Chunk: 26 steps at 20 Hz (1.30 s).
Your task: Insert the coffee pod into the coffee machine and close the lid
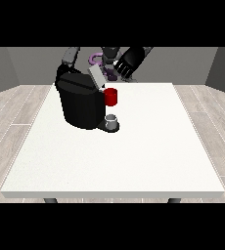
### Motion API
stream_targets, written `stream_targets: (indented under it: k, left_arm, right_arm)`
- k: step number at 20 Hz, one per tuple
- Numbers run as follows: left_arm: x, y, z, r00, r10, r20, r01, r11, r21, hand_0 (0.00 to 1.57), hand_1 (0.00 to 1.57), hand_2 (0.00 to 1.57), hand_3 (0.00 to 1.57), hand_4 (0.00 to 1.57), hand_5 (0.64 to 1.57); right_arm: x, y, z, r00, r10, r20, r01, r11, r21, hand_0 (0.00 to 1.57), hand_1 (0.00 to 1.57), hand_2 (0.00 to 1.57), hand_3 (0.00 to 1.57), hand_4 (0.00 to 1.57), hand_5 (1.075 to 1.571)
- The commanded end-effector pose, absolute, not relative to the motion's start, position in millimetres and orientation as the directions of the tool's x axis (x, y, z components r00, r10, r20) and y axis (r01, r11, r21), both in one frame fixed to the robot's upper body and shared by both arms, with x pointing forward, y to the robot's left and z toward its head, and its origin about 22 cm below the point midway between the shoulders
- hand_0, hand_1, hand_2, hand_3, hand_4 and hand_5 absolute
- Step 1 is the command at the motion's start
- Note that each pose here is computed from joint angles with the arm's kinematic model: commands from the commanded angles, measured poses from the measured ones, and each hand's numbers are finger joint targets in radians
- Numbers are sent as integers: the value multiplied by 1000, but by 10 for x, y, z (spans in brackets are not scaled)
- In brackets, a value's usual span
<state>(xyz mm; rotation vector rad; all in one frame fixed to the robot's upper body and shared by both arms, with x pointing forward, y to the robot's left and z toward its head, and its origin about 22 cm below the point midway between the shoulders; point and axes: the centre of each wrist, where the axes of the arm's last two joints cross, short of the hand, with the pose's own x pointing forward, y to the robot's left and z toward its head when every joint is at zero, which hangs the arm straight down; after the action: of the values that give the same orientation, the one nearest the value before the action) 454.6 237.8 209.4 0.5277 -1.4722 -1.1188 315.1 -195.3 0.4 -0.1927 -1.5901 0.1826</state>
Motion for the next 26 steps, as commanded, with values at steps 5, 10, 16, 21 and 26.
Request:
stream_targets:
  k: [5, 10, 16, 21, 26]
  left_arm:
    - [4566, 2424, 2406, -253, -842, 476, 177, 443, 879, 1222, 1222, 1288, 1238, 475, 1571]
    - [4603, 2338, 2642, -269, -835, 479, 175, 447, 877, 1258, 1258, 1299, 1245, 494, 1571]
    - [4590, 2404, 2563, -300, -850, 434, 165, 402, 901, 1175, 1175, 1242, 1216, 464, 1571]
    - [4607, 2405, 2807, -307, -835, 456, 167, 425, 890, 1239, 1239, 1286, 1222, 429, 1571]
    - [4640, 2237, 2471, -279, -844, 459, 223, 408, 885, 1187, 1187, 1230, 1196, 441, 1571]
  right_arm:
    - [3240, -2187, 200, -98, 252, 963, 48, 967, -248, 0, 0, 0, 0, 37, 1571]
    - [3435, -2030, 567, -141, 234, 962, 74, 972, -225, 0, 0, 0, 0, 186, 1571]
    - [3393, -2162, 479, -128, 235, 964, 87, 971, -225, 0, 0, 0, 0, 147, 1571]
    - [3460, -1936, 601, -148, 231, 962, 99, 971, -218, 0, 0, 0, 0, 0, 1571]
    - [3432, -2070, 494, -110, 253, 961, 126, 963, -239, 0, 0, 0, 0, 153, 1571]
